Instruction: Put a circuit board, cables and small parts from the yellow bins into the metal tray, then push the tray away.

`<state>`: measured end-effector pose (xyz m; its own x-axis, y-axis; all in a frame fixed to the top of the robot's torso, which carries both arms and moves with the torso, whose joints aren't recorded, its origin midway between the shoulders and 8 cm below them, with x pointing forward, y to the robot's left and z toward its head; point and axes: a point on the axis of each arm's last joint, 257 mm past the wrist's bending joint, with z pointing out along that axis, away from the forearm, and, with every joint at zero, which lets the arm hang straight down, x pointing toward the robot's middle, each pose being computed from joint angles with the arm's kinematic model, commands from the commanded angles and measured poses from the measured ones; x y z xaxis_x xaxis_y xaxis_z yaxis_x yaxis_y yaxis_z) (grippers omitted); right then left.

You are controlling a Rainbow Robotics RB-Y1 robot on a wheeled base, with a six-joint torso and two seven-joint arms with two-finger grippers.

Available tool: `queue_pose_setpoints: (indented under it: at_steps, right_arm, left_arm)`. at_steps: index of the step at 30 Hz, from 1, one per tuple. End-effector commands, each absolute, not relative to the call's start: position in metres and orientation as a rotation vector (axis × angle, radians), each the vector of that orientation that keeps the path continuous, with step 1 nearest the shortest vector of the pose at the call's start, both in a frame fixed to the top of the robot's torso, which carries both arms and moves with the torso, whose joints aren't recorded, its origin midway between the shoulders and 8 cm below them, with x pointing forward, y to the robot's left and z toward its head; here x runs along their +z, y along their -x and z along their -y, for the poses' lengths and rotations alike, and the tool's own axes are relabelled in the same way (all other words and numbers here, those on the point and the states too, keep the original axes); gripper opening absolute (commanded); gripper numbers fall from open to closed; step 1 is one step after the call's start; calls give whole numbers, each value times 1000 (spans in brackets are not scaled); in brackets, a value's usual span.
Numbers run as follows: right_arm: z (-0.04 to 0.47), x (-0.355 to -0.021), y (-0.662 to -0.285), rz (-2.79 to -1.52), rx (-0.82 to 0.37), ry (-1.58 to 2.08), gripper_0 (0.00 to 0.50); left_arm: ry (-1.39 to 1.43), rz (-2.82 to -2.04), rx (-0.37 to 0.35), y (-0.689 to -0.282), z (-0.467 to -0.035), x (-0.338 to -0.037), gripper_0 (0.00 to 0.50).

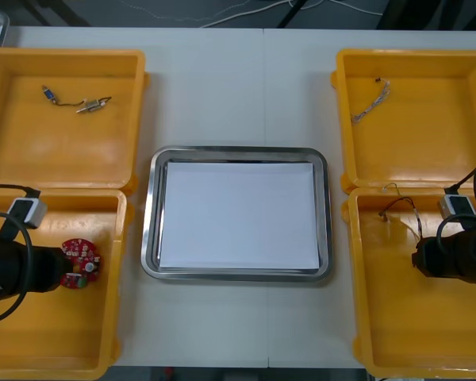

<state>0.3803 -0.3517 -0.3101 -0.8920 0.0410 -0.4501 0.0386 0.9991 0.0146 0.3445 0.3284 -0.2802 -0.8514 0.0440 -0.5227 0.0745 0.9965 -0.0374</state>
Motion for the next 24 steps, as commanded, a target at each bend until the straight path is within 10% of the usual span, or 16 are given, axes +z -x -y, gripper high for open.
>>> queue_pose_setpoints:
  at_steps: [1,24]
  right_arm:
    - [348,-326,-370,-2697,0,-17,500]
    - [336,-337,-369,-2690,15,-27,500]
  left_arm:
    - [-177,-2579,-48,-333,-309,-287,500]
    - [-213,-2583,23,-319,-291,-316,500]
